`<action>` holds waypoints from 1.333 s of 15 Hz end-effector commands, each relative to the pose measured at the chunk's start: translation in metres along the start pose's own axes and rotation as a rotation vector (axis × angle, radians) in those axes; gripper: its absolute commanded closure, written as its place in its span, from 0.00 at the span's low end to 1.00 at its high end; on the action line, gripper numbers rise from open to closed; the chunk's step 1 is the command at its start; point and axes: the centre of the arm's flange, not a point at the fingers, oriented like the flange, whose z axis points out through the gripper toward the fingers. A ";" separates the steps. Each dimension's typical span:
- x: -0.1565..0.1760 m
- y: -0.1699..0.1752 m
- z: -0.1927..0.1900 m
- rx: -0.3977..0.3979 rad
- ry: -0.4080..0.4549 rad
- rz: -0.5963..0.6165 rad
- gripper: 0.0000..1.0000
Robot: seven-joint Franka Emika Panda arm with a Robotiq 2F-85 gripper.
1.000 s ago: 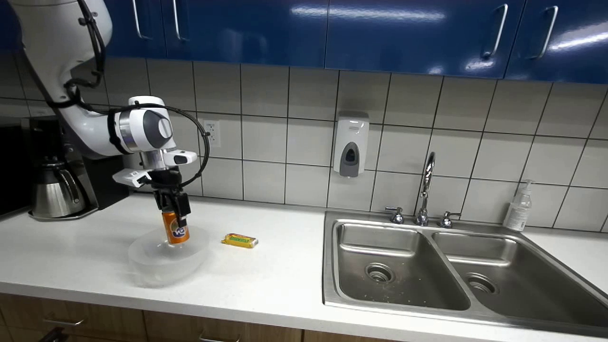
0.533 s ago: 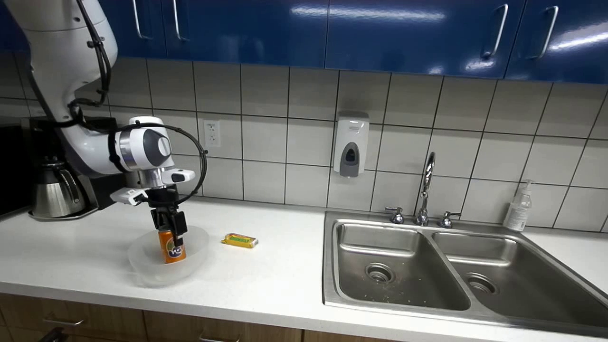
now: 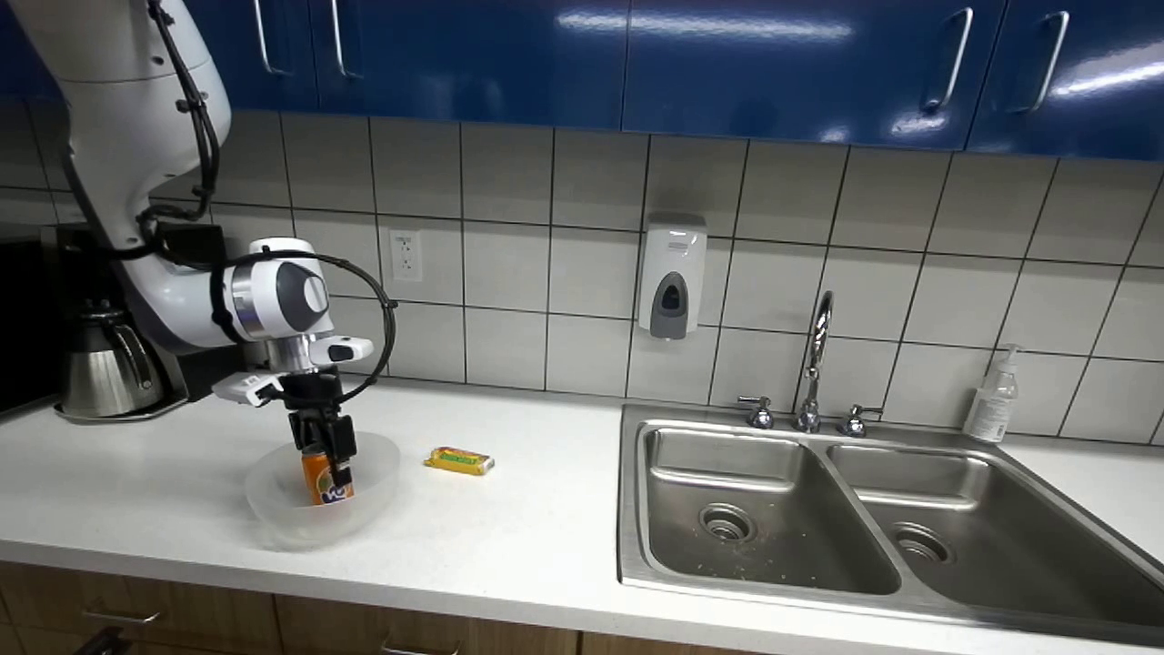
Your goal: Put the can in the bowl
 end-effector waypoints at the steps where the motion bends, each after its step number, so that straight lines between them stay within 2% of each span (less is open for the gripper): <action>1: 0.003 -0.005 -0.009 -0.008 0.009 0.024 0.00; 5: 0.000 0.002 -0.026 -0.007 0.023 0.032 0.00; 15: -0.009 0.015 -0.089 0.065 0.090 0.044 0.00; 20: -0.043 0.016 -0.115 0.089 0.127 0.013 0.00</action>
